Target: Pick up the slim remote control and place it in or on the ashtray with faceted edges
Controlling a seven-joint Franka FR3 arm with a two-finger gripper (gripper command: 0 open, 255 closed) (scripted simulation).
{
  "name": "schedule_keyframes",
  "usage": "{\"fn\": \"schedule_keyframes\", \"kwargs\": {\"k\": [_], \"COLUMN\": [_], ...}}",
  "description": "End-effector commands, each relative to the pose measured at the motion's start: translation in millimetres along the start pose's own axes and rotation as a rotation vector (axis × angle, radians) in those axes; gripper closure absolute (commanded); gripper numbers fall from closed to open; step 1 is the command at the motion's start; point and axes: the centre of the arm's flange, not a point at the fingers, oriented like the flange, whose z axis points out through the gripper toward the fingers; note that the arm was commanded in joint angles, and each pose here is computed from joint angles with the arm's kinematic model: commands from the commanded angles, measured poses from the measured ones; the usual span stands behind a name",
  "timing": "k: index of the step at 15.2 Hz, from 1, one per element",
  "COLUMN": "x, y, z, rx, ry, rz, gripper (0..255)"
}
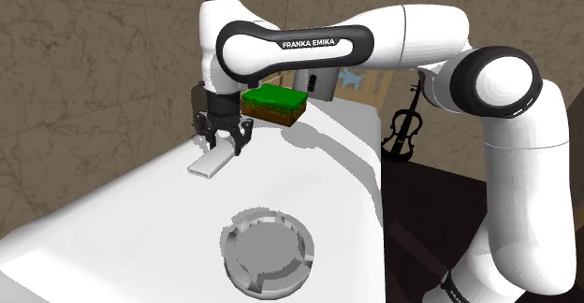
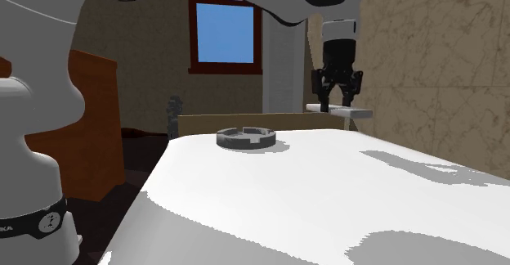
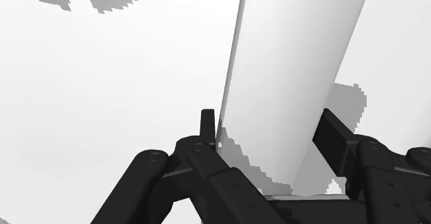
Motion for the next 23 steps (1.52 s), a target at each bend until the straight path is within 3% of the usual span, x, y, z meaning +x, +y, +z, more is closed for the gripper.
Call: {"fn": "schedule_keyframes", "kwargs": {"k": [1,18,23], "x": [-14,-181,-181], "y": [15,176,176], "z": [-2,-6,20], "rx": [0.0,0.0,0.0], "ry": [0.0,0.0,0.0], "rz": [0.0,0.0,0.0], "gripper": [255,255,255]}}
